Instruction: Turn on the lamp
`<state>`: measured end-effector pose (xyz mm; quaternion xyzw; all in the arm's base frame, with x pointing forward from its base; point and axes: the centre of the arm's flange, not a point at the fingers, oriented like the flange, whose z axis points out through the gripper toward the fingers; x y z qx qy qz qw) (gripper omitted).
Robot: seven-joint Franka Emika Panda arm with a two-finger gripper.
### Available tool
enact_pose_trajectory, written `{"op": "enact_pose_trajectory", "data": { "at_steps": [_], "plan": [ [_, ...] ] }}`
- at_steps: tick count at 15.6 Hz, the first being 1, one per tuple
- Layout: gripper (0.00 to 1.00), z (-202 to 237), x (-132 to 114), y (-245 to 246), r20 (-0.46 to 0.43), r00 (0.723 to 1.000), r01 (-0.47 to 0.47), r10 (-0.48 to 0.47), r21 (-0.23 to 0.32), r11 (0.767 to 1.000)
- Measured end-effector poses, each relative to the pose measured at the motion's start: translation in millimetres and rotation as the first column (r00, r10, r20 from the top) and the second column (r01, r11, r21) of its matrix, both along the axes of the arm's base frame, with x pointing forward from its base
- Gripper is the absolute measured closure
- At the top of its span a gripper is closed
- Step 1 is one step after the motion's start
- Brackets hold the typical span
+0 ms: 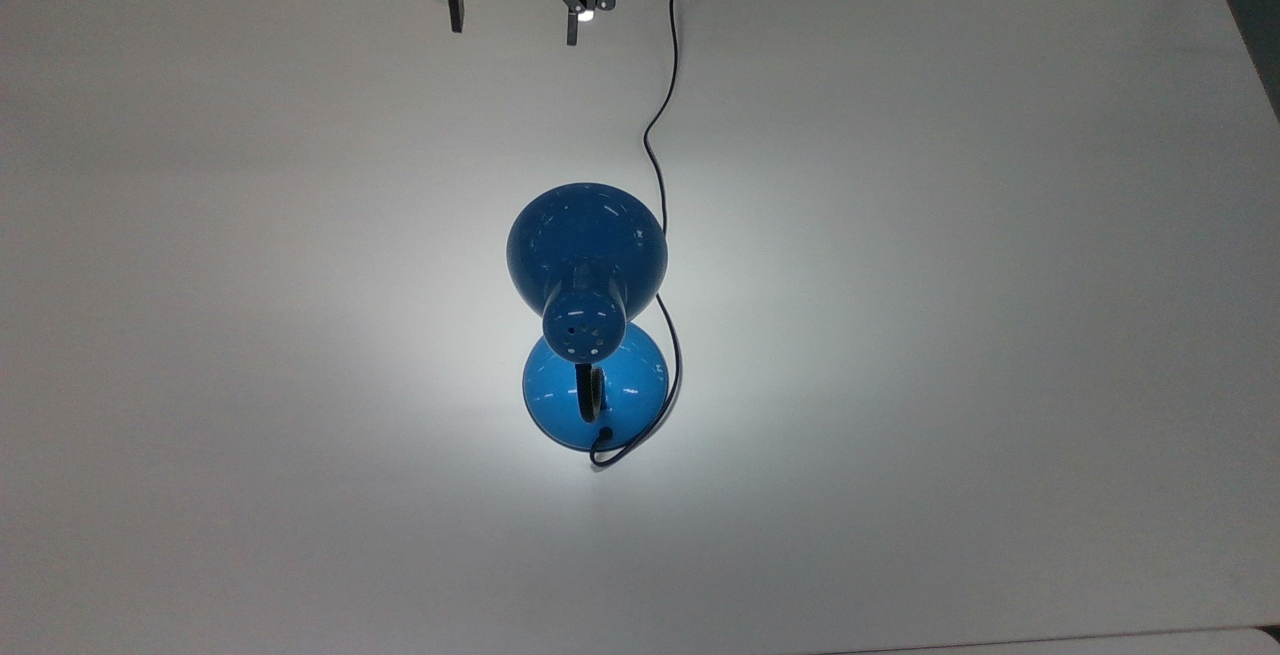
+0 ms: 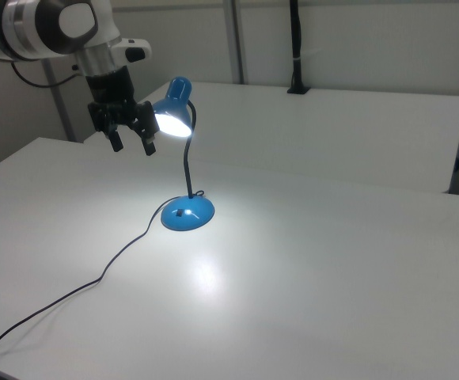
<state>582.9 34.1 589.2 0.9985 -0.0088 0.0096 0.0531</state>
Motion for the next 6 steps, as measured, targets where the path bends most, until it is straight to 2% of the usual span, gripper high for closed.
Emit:
{"op": "enact_pose_trajectory", "data": {
  "at_steps": [1,6],
  "plan": [
    [0.00,2.1,-1.6,-1.1,-0.001,1.000,0.003,-0.003,0.003,1.000],
    [0.00,10.3,-9.4,-4.5,-0.013,1.000,0.016,-0.016,0.027,0.999]
  ]
}}
